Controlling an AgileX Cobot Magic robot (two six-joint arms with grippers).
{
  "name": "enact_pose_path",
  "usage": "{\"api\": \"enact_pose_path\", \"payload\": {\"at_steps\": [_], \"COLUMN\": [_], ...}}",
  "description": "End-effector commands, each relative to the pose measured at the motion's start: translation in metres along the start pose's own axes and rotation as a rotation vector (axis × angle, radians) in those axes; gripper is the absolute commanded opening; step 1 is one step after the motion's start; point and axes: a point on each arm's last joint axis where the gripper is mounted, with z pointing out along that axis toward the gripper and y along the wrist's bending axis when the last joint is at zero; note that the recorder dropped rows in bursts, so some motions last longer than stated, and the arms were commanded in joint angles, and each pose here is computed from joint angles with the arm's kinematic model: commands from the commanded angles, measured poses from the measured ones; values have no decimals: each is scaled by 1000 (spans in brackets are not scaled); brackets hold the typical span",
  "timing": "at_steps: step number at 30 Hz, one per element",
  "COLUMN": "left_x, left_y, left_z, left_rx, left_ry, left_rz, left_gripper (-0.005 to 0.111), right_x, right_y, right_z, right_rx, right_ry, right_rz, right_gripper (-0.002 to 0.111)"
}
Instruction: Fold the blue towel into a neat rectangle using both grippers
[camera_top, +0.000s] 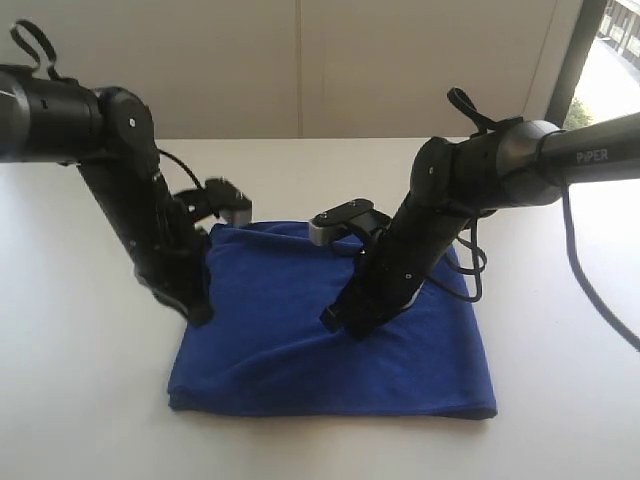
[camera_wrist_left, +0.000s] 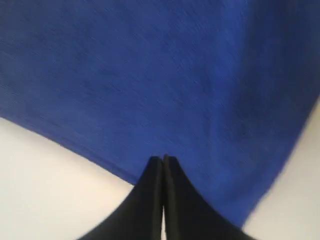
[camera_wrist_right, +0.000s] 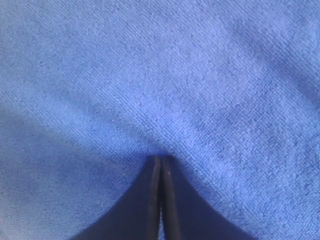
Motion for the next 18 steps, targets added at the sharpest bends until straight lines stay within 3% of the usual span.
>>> {"api": "enact_pose_path", "payload": {"at_steps": [1, 2, 3, 4, 6, 8, 9, 11, 14, 16, 18], "left_x": [-13, -13, -13, -12, -10, -16, -17, -16, -20, -19, -17], "left_y": [28, 46, 54, 74, 104, 128, 143, 166, 175, 178, 179], "left_z": [-26, -25, -23, -20, -13, -19, -23, -24, -10, -2, 6], "left_rx": [-232, -301, -317, -312, -181, 29, 79, 82, 113, 117, 137], "left_ry": [-295, -359, -375, -389, -372, -487, -545, -563, -553, -546, -530], "left_rz": [-102, -138, -157, -218, -249, -208, -213, -209, -201, -211, -205], "left_gripper": [0, 0, 0, 0, 0, 0, 0, 0, 0, 0, 7], "right_x": [2, -1, -3, -6, -9, -8, -8, -7, -14, -15, -14], "right_y": [-3, 1, 3, 7, 12, 17, 19, 25, 40, 49, 63], "right_z": [3, -11, -19, -37, -55, -61, -61, -55, -45, -35, -15], "right_rx": [11, 15, 20, 31, 40, 17, -9, -90, -215, -235, -265], "right_ry": [10, -16, -36, -76, -116, -117, -113, -99, -143, -126, -75], "right_rz": [-9, -17, -23, -36, -48, -40, -23, -13, -22, -29, -57], "right_gripper": [0, 0, 0, 0, 0, 0, 0, 0, 0, 0, 0]}}
